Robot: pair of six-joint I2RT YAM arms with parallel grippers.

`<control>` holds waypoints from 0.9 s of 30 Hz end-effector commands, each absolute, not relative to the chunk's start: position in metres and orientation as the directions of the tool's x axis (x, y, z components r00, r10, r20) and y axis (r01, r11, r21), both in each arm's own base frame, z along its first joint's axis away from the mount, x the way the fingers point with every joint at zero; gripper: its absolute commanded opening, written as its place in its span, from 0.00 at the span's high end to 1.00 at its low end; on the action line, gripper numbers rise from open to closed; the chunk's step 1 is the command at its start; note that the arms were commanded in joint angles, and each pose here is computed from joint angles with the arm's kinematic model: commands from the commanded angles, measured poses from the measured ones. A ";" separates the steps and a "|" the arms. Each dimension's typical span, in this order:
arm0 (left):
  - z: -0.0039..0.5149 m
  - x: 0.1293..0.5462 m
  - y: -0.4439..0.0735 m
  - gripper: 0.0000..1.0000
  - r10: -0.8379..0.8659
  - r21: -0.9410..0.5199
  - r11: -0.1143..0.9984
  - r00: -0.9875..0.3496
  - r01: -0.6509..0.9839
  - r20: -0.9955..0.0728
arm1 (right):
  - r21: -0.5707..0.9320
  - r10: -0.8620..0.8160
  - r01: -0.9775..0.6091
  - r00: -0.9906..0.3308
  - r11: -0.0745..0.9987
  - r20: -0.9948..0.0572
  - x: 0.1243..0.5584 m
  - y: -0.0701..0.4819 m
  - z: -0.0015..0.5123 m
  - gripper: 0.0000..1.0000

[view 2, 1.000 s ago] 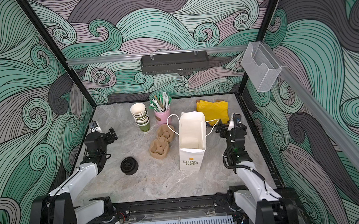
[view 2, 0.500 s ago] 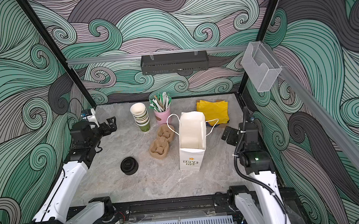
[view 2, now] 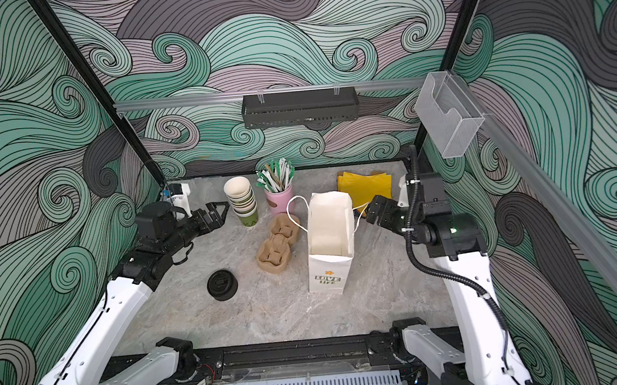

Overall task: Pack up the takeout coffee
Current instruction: 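Reach the left gripper to the cup stack while the right moves toward the bag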

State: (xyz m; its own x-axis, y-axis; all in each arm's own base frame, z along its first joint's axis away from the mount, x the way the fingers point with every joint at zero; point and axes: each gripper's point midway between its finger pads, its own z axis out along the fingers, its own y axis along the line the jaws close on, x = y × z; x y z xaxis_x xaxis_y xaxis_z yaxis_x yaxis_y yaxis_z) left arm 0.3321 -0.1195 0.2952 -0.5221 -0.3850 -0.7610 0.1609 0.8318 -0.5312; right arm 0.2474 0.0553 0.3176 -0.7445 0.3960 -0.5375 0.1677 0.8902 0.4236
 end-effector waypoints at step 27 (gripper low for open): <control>0.293 0.343 -0.073 0.08 -0.443 -0.400 0.888 -0.664 -0.229 -0.602 | 0.469 0.238 -0.194 -0.663 0.861 -0.710 0.267 0.137 0.452 0.12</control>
State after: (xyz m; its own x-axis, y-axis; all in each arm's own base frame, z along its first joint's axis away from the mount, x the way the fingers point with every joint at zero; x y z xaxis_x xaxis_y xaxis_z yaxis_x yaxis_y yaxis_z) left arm 0.3411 -0.0908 0.3025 -0.6020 -0.4673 -0.6475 -0.1733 0.8680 -0.4653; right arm 0.2597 0.1291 0.4452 -0.6860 0.2251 -0.6919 -0.1718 0.8740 0.4546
